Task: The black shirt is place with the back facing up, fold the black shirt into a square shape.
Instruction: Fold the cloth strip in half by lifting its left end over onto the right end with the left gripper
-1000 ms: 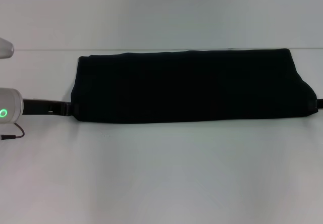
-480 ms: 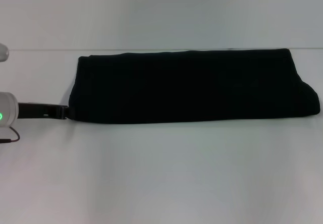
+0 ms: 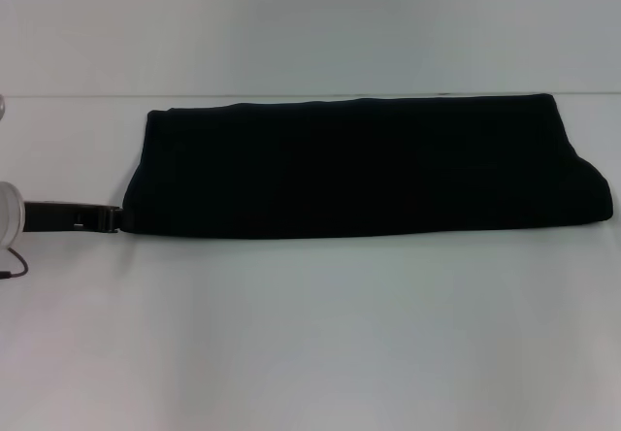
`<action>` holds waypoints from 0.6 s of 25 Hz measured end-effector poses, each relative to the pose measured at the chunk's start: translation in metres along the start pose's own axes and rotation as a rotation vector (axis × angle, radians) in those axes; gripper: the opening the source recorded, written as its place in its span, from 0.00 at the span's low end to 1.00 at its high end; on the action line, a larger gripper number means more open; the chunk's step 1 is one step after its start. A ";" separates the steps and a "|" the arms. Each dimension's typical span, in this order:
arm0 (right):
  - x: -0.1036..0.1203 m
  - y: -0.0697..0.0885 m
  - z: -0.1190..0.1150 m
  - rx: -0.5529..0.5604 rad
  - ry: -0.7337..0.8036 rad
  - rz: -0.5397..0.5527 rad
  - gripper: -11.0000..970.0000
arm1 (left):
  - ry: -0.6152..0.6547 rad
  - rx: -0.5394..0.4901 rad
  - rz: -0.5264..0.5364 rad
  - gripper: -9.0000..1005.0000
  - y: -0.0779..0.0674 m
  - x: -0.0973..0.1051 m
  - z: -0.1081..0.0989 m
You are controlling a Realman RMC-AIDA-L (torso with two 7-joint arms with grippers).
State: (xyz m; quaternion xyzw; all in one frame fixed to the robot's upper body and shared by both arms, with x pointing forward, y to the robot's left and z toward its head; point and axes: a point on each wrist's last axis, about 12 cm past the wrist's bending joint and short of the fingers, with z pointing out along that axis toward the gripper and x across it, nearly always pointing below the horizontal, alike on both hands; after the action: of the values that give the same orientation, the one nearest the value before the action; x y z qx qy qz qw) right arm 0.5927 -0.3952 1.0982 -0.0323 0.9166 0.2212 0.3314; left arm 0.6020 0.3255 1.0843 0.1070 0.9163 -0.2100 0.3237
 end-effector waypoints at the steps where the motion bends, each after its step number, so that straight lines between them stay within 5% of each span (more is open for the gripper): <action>1: 0.000 0.000 0.000 0.000 -0.001 0.001 0.04 | 0.000 0.000 0.000 0.01 0.000 0.000 0.000; 13: -0.002 0.012 0.019 0.006 -0.009 0.000 0.07 | 0.001 0.001 0.015 0.01 0.000 0.000 0.001; 15: -0.003 0.013 0.021 0.016 -0.018 -0.001 0.16 | 0.003 0.002 0.018 0.01 -0.001 -0.001 0.001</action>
State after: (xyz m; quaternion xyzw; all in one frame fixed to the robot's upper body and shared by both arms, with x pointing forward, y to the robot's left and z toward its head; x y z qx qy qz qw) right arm 0.6050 -0.3745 1.0905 -0.0281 0.9153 0.2143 0.3399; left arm 0.6028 0.3245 1.0843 0.1158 0.9156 -0.2076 0.3242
